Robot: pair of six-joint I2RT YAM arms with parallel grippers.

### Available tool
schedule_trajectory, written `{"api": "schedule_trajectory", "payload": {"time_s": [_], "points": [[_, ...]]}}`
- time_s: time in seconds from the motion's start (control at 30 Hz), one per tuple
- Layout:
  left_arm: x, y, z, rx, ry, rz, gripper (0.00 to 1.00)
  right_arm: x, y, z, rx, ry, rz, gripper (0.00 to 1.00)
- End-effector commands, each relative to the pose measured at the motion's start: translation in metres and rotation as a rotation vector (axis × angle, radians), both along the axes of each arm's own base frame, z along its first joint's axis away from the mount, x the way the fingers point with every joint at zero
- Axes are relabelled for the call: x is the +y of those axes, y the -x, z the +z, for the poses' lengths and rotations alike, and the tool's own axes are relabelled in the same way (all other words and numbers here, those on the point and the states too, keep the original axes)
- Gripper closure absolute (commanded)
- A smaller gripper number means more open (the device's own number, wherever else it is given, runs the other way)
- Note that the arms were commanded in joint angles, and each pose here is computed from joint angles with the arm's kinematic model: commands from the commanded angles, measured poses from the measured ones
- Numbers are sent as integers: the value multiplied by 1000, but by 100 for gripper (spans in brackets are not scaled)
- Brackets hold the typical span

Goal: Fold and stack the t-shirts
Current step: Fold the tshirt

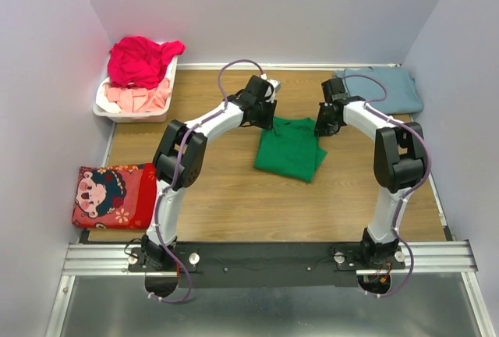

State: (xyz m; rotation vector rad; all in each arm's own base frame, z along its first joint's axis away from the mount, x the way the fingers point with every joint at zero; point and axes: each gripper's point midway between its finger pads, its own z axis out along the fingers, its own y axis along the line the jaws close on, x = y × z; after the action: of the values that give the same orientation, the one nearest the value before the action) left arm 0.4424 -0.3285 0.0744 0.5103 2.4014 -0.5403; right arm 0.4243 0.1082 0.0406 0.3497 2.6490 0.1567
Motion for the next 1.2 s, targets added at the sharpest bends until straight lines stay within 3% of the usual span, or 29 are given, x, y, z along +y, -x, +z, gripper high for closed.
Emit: {"api": "schedule_trajectory", "payload": {"time_s": [0.0,0.07,0.1,0.17,0.23,0.73,0.87,1.17], "points": [[0,-15,-3,-23,8,31,72,7,-2,-17,14,-35,28,75],[1,-18,-2,-26,11,37,82,7,-2,-21,22,-37,23,78],[2,-20,-4,-21,12,44,93,7,-3,-21,19,-37,24,80],[4,-22,-5,-20,13,54,100,7,-3,-22,22,-37,23,89],[9,-25,-4,-19,15,72,100,8,-4,-19,15,-38,22,99],[19,-32,69,-141,69,123,100,-10,1,69,-183,-4,-25,99],[12,-41,81,-172,94,116,100,-14,-4,65,-180,23,-38,99],[-18,-68,37,-122,118,70,100,-21,-29,25,-129,88,-95,99]]}}
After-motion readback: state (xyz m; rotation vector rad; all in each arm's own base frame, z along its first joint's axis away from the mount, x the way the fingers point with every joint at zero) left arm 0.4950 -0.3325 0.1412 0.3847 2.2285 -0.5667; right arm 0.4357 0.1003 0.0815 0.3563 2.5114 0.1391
